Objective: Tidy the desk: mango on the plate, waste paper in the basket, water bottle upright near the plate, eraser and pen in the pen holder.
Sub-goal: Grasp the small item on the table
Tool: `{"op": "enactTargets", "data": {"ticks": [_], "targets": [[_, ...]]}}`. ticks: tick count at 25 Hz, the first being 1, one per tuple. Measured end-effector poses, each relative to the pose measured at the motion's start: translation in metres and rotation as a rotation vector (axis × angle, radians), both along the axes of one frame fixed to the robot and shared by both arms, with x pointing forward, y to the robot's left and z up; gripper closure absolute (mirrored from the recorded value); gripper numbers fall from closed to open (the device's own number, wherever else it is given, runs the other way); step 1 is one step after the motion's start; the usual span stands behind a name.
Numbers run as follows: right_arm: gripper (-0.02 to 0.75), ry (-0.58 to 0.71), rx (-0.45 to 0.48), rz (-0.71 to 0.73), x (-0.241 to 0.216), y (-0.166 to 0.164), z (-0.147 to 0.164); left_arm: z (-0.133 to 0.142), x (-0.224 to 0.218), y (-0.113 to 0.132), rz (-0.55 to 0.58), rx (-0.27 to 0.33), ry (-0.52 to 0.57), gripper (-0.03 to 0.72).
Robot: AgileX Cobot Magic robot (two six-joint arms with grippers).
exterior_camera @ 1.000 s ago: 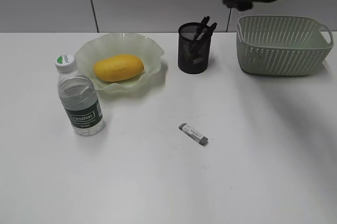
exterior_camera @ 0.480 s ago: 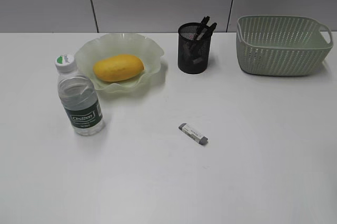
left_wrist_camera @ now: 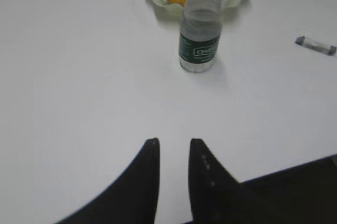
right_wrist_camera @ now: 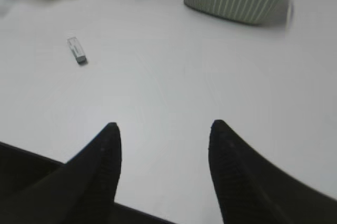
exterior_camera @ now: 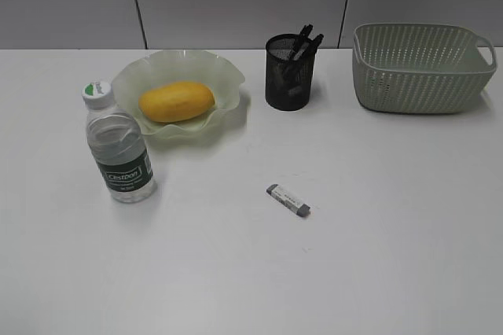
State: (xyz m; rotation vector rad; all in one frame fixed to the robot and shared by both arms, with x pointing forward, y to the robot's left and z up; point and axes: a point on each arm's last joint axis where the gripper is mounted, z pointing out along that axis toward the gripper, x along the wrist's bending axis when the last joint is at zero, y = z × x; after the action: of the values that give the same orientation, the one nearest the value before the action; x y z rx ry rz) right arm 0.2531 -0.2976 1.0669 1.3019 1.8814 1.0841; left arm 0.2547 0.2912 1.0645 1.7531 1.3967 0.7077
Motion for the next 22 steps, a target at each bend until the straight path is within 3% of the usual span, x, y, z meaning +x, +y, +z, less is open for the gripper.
{"op": "enactTargets", "data": {"ticks": [3, 10, 14, 17, 19, 22], "targets": [[0.312, -0.06, 0.02, 0.002, -0.01, -0.004, 0.0, 0.009, 0.022, -0.008, -0.063, 0.028, 0.027, 0.533], [0.335, -0.034, 0.01, 0.001, -0.011, -0.005, -0.007, 0.042, 0.093, -0.035, -0.191, -0.063, 0.0, 0.512], [0.337, -0.029, 0.008, 0.002, -0.011, -0.004, -0.008, 0.044, 0.14, -0.054, -0.27, -0.045, 0.06, 0.51], [0.338, -0.026, 0.008, 0.003, -0.011, -0.004, -0.009, 0.038, 0.167, -0.085, -0.383, -0.011, 0.095, 0.507], [0.344, -0.027, 0.007, 0.003, -0.011, -0.004, -0.009, 0.034, 0.179, -0.116, -0.492, 0.044, 0.082, 0.504], [0.358, -0.034, 0.01, 0.003, -0.012, -0.005, -0.009, 0.016, 0.184, -0.177, -0.726, 0.239, 0.036, 0.493]]}}
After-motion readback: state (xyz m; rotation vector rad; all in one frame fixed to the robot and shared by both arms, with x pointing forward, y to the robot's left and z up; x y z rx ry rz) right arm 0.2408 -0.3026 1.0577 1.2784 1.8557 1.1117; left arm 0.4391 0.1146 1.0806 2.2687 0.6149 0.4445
